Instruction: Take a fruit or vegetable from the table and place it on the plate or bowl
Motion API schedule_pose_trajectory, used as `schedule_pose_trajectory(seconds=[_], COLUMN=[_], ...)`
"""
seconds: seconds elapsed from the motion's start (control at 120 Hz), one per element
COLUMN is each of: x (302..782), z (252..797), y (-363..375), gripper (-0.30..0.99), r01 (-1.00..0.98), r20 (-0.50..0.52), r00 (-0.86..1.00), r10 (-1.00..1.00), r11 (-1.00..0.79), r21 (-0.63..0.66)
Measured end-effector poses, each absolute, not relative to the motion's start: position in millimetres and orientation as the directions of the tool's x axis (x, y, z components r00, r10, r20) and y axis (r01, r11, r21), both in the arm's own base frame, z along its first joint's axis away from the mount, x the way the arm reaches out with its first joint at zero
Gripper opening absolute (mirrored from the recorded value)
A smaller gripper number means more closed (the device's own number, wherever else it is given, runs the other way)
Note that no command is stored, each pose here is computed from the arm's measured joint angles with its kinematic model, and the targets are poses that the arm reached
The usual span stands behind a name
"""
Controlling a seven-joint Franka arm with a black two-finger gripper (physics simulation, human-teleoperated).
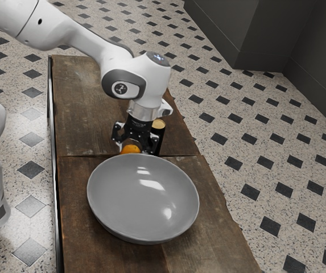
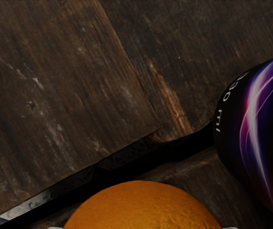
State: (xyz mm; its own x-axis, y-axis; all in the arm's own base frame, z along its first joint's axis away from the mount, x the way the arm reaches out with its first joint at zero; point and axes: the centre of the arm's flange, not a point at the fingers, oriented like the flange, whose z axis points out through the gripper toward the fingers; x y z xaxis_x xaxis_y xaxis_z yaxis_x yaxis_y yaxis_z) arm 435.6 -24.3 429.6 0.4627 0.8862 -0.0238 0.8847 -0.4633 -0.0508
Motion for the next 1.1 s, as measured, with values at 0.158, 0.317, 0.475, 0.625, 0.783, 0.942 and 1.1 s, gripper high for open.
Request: schedule_pose_trajectory(seconds=[0.158, 0.317, 0.475, 0.625, 0.783, 0.942, 1.1], x=[434.8, 434.1, 432.2, 429.3, 428.4, 424.7, 421.8], z=[429.7, 431.9, 440.0, 448.7, 459.3, 474.3, 485.3], y=[-27.1, -33.4, -34.8, -34.2, -33.8, -34.9, -42.9], gripper=[0.29, 0.23, 0.16, 0.15, 0.17, 0.18, 0.14], r01=[0.88, 0.874, 0.873, 0.874, 0.874, 0.871, 0.863], r20=[-0.019, -0.014, -0.01, -0.009, -0.003, 0.004, 0.014], r00=[0.47, 0.483, 0.485, 0.484, 0.485, 0.491, 0.506], r10=[0.882, 0.876, 0.874, 0.875, 0.874, 0.871, 0.863], r11=[-0.471, -0.483, -0.485, -0.484, -0.485, -0.49, -0.505], r21=[-0.057, -0.059, -0.055, -0.049, -0.036, -0.022, -0.027])
